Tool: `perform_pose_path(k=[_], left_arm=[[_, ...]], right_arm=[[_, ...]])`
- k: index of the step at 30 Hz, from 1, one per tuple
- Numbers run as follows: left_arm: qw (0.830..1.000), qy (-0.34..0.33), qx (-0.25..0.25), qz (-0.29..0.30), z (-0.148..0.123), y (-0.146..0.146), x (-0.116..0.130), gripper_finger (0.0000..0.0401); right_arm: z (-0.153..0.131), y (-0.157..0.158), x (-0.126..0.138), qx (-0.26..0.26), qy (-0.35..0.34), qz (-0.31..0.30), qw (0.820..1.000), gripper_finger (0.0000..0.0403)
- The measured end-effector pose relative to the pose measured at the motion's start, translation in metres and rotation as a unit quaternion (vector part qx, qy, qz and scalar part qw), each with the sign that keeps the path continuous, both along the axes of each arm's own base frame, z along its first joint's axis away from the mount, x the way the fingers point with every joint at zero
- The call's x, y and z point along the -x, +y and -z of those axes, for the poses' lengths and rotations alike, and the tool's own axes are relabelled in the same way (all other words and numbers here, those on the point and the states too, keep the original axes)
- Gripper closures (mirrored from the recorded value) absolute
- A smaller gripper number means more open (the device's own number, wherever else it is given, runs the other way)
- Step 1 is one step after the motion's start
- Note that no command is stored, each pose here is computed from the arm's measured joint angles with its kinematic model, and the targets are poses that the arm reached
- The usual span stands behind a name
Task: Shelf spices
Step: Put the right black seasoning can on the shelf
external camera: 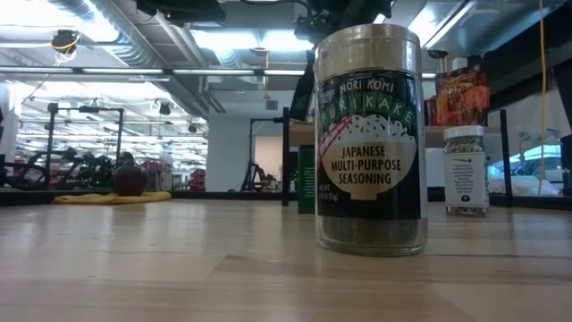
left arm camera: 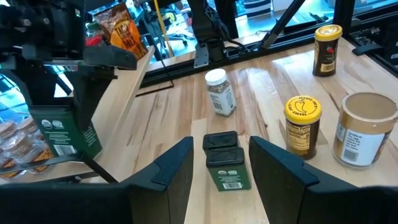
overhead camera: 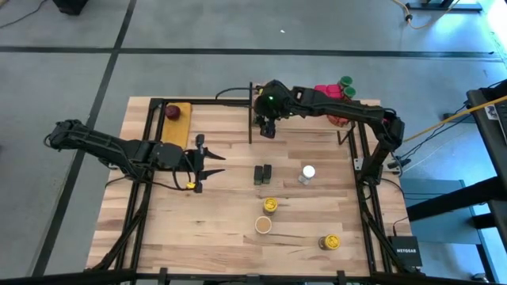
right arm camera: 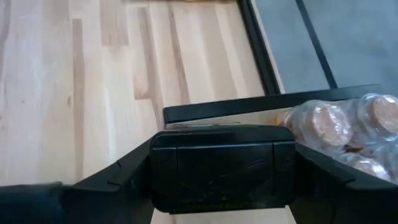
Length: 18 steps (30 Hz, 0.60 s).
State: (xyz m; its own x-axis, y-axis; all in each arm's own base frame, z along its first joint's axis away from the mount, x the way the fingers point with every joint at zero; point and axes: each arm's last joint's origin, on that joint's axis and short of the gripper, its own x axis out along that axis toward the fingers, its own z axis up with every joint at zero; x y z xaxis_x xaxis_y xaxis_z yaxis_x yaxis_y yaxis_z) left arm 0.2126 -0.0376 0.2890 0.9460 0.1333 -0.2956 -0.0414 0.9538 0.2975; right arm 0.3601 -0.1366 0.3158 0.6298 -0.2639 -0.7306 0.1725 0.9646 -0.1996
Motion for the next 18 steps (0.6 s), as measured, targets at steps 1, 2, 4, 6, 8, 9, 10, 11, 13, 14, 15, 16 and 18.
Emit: perform_pose_path(k=[1, 2, 4, 6, 8, 9, 10, 11, 13, 14, 15, 16, 18], left_arm=[[1.000, 0.000, 0.000, 0.000, 0.0000, 0.0000, 0.0000, 0.0251], [1.000, 0.000, 0.001, 0.000, -0.0001, 0.0000, 0.0000, 0.0251], [1.000, 0.000, 0.004, -0.001, 0.0001, 0.0000, 0.0000, 0.0251], [1.000, 0.000, 0.004, -0.001, 0.0001, 0.0001, 0.0001, 0.0251], [1.000, 0.002, 0.004, -0.001, 0.0005, 0.0000, 0.0002, 0.0251], [1.000, 0.002, 0.003, -0.001, 0.0005, 0.0000, 0.0002, 0.0251], [1.000, 0.002, 0.003, -0.001, 0.0004, 0.0000, 0.0002, 0.0251], [1.000, 0.002, 0.003, -0.001, 0.0004, 0.0000, 0.0002, 0.0251], [1.000, 0.002, 0.003, -0.001, 0.0004, 0.0000, 0.0002, 0.0251], [1.000, 0.002, 0.003, -0.001, 0.0004, 0.0000, 0.0002, 0.0251], [1.000, 0.002, 0.003, -0.001, 0.0004, 0.0000, 0.0002, 0.0251], [1.000, 0.002, 0.003, -0.001, 0.0004, 0.0000, 0.0001, 0.0251], [1.000, 0.002, 0.003, -0.001, 0.0004, 0.0000, 0.0001, 0.0251]], right_arm=[[-0.0002, 0.0000, 0.0000, 0.002, 0.000, -0.001, 1.000, 0.0124], [0.0001, 0.0001, 0.0003, 0.003, 0.003, -0.003, 1.000, 0.0124], [0.0014, 0.0002, 0.0007, 0.005, 0.008, -0.007, 1.000, 0.0124], [0.0021, -0.0003, 0.0004, 0.011, 0.010, -0.003, 1.000, 0.0123], [0.0018, -0.0014, 0.0004, 0.022, 0.011, 0.011, 1.000, 0.0123], [0.0015, -0.0019, 0.0001, 0.025, 0.010, 0.017, 1.000, 0.0123], [0.0013, -0.0020, -0.0001, 0.026, 0.008, 0.018, 0.999, 0.0123], [0.0012, -0.0021, -0.0002, 0.026, 0.007, 0.018, 0.999, 0.0123], [0.0013, -0.0013, -0.0005, 0.020, 0.006, 0.004, 1.000, 0.0123], [0.0017, -0.0006, -0.0005, 0.019, 0.008, -0.011, 1.000, 0.0123], [0.0017, -0.0005, -0.0006, 0.021, 0.008, -0.018, 1.000, 0.0123], [0.0012, -0.0008, -0.0011, 0.028, 0.006, -0.021, 0.999, 0.0123], [0.0005, -0.0012, -0.0016, 0.035, 0.004, -0.017, 0.999, 0.0123]])
